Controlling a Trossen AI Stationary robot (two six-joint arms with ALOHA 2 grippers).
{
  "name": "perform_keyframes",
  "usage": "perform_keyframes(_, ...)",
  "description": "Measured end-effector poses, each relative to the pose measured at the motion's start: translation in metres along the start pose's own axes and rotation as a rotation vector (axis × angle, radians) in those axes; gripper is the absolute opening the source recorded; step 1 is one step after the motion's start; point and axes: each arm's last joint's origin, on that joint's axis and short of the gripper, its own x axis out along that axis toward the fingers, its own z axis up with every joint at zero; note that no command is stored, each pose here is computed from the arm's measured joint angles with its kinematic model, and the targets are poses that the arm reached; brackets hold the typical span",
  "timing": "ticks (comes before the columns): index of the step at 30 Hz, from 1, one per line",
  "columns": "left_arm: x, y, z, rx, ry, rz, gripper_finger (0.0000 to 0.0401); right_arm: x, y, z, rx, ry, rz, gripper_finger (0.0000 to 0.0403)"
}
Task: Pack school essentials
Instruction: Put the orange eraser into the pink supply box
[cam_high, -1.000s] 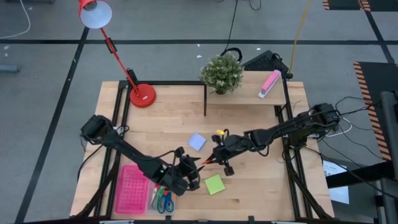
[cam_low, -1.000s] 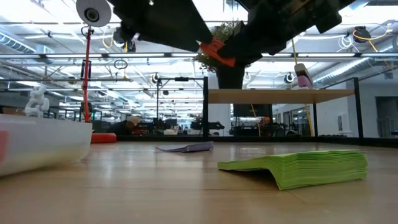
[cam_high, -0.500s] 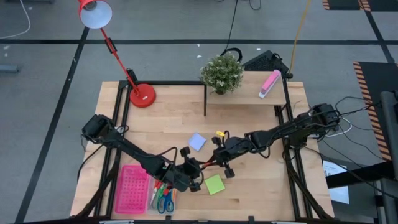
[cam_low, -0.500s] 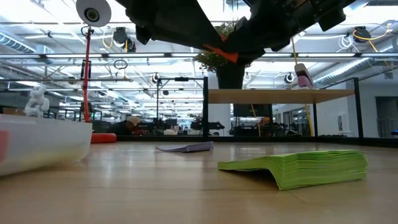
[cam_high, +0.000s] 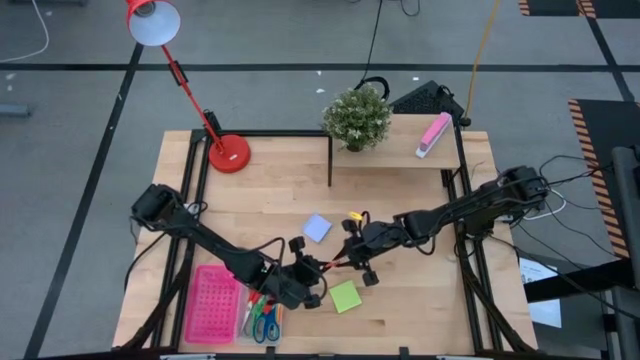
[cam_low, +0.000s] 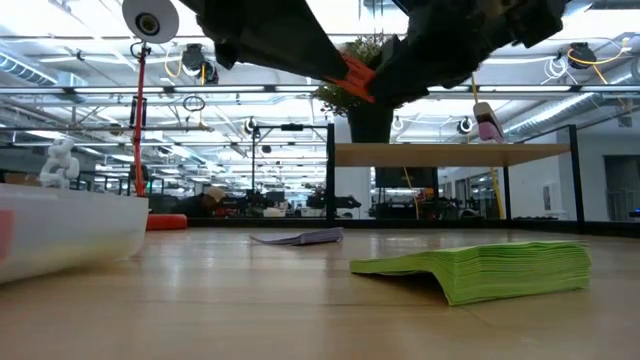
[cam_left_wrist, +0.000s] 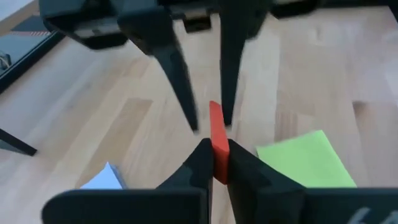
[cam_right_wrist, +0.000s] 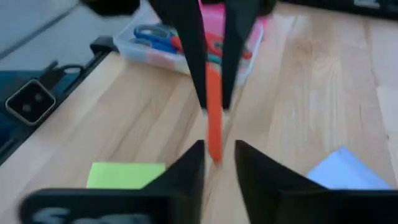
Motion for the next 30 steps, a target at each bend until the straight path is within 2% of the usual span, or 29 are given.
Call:
perform_keyframes(7, -0.031, -0.001, -0.001, 0.006, 0.067, -0.030, 0.0013, -0.025, 0.004, 0.000, -0.030, 0.103, 0.037, 0.0194)
perform_keyframes(11, -0.057, -0.002, -0.003, -0.044, 0.195, -0.173, 0.0026, -0.045, 0.006, 0.000, -0.049, 0.157, 0.063, 0.0225)
perform_keyframes(16, -0.083, -0.002, -0.010, -0.084, 0.410, -0.350, 0.0029, -0.064, 0.008, 0.001, -0.072, 0.192, 0.063, 0.0228)
perform_keyframes(21, -0.094, -0.006, -0.020, -0.075, 0.624, -0.512, 0.0017, -0.074, 0.007, 0.002, -0.073, 0.203, 0.011, 0.0217)
perform_keyframes(28, -0.097, -0.010, -0.026, -0.058, 0.766, -0.653, 0.0032, -0.075, 0.007, 0.002, -0.079, 0.209, 0.013, 0.0211)
perform_keyframes(30, -0.097, -0.008, -0.027, -0.043, 0.771, -0.653, 0.0033, -0.075, 0.007, 0.001, -0.094, 0.216, 0.015, 0.0211)
